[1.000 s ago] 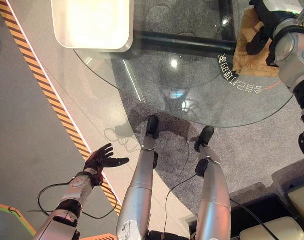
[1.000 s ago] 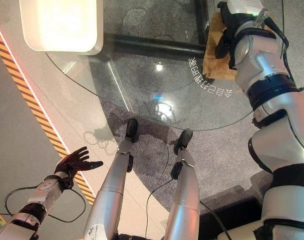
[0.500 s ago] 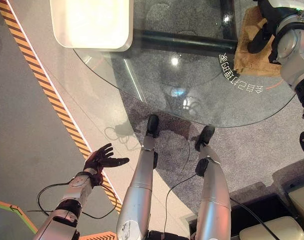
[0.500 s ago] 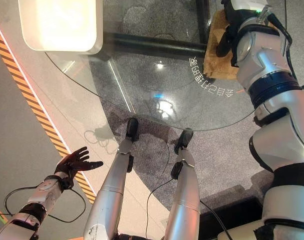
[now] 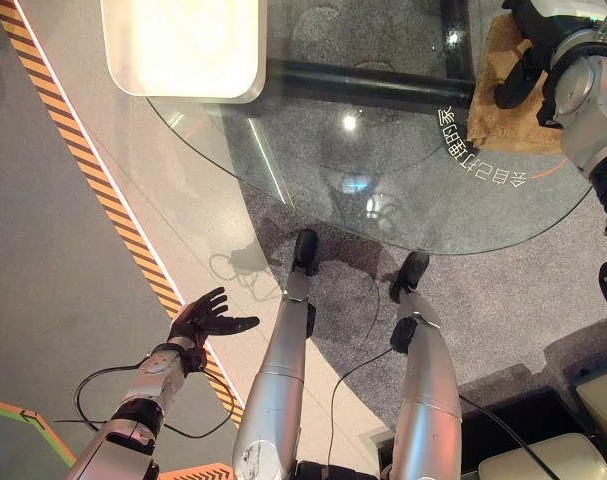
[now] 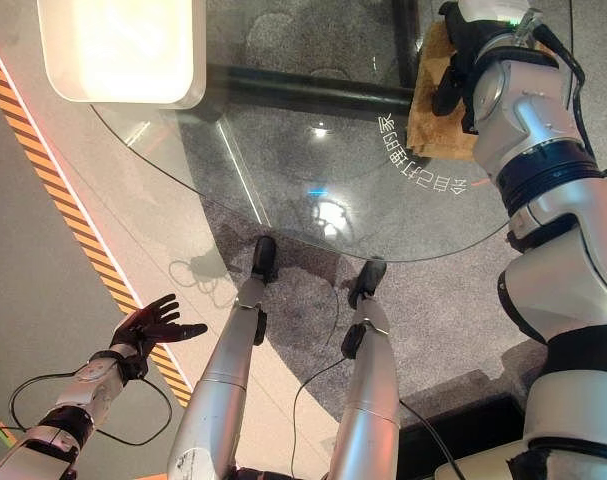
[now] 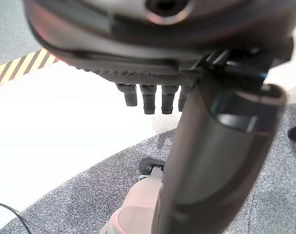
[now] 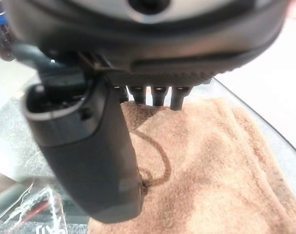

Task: Wipe the table with a cloth and put it in the basket.

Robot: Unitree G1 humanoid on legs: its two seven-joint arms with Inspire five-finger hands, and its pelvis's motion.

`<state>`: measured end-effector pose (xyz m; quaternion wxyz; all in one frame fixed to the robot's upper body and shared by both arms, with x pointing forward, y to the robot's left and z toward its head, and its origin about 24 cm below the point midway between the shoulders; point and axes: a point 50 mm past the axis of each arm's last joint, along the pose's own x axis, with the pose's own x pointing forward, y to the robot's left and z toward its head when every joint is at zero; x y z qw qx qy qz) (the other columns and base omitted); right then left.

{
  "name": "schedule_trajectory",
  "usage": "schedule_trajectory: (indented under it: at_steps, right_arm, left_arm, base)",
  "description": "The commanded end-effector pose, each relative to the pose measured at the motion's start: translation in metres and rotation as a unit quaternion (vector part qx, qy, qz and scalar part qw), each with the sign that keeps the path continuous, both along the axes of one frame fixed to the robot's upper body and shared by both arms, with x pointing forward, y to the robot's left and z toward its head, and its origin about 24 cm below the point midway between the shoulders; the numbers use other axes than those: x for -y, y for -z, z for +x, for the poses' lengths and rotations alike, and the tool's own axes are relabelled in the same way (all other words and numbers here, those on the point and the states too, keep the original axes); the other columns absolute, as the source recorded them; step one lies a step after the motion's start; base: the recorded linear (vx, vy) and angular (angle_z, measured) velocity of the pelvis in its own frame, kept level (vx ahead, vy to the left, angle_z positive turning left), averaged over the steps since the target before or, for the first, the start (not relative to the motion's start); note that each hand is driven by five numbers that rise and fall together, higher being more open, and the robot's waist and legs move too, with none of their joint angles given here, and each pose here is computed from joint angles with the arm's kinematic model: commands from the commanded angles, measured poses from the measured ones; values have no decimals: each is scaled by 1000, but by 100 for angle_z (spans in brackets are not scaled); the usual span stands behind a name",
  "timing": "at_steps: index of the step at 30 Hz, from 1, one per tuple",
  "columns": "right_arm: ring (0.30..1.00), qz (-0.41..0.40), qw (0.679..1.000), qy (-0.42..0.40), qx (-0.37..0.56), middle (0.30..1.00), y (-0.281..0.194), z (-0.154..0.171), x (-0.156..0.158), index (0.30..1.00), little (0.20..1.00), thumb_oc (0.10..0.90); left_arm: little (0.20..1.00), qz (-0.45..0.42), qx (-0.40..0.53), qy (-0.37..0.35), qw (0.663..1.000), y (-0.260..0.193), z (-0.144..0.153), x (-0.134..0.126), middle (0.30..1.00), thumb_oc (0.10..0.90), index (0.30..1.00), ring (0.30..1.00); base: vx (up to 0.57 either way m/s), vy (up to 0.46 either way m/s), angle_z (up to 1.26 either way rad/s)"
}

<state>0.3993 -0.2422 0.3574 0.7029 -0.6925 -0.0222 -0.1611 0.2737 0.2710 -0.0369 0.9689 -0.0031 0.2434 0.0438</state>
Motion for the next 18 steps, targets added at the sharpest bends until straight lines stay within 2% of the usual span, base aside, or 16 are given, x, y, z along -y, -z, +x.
schedule_trajectory:
  at_steps: [1, 18]
  right_arm:
    - [300, -38, 998, 44, 29, 300, -30, -15, 17, 300, 200, 100]
    - [300, -41, 997, 49, 32, 300, -32, -16, 19, 300, 200, 100]
  left_arm:
    - [900, 16, -40, -20, 999, 13, -31, -25, 900, 800, 900, 900]
    - [900, 17, -39, -20, 999, 14, -32, -24, 900, 800, 900, 900]
  base:
    - [0, 0, 0]
    - [0, 0, 0]
